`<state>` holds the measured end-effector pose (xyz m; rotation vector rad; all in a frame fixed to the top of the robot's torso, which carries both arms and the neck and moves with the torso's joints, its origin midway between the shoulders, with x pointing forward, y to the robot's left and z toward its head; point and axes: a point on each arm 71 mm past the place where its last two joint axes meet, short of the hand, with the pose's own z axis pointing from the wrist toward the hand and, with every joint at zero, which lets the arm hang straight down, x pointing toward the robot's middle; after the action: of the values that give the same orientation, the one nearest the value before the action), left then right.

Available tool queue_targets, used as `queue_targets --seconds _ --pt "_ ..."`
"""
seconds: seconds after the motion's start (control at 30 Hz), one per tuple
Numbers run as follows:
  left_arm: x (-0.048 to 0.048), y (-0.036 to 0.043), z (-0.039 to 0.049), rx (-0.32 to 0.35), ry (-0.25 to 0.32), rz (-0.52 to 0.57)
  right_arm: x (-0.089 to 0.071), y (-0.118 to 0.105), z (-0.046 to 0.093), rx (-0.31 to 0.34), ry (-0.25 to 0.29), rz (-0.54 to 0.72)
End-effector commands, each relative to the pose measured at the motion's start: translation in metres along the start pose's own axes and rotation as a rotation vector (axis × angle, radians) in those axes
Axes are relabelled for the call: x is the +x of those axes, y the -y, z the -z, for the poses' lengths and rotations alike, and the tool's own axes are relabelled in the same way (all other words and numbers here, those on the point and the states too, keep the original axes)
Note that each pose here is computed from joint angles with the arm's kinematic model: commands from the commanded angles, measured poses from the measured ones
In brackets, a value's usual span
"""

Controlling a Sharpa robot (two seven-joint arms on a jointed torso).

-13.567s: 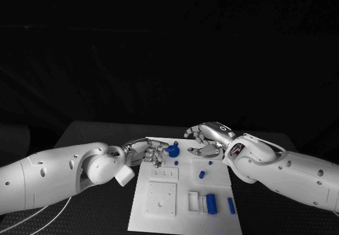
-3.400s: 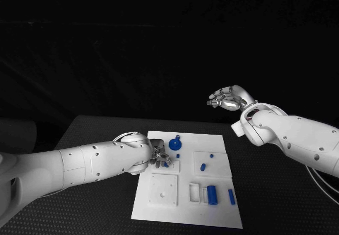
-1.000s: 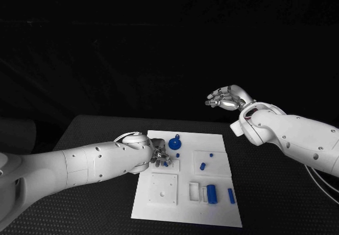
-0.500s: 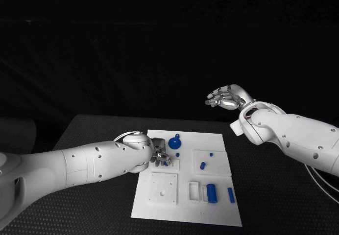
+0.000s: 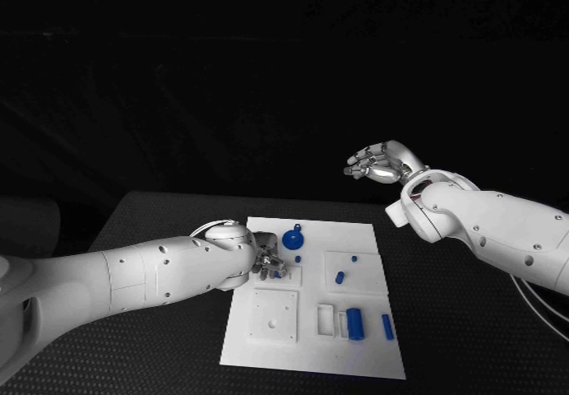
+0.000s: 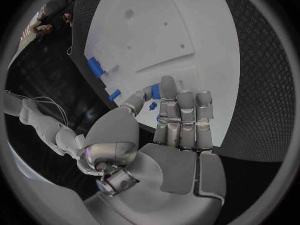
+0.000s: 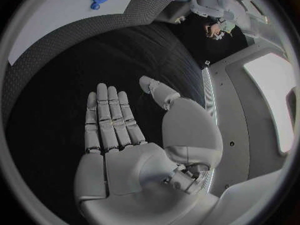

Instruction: Assemble the parts on the task board

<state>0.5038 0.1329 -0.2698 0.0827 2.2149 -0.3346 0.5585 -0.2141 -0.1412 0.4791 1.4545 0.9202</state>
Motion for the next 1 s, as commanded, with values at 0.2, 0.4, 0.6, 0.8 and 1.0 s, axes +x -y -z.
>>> queue_targets --seconds 0.2,0.4,0.6,0.8,1.0 --pt "0.0058 -0.0024 -0.0026 -0.02 -0.049 -0.006 0.0014 -0.0009 0.0001 -0.007 -0.013 -0.002" --pt "0.0049 -0.0011 -0.0054 -0.025 -0.054 -0.01 0.0025 -0.0019 -0.0001 -0.009 -0.015 -0.003" --pt "0.0059 0.0001 -0.0066 -0.023 -0.075 0.009 0.0025 -0.002 0.0 -0.009 -0.015 -0.003" --pt "0.0069 0.0 -0.0069 -0.025 -0.095 0.017 0.0023 -0.0018 0.0001 -0.009 -0.014 -0.003" --pt "0.0084 0.0011 -0.0068 -0.022 -0.114 0.024 0.0021 -0.0017 0.0001 -0.008 -0.014 -0.003"
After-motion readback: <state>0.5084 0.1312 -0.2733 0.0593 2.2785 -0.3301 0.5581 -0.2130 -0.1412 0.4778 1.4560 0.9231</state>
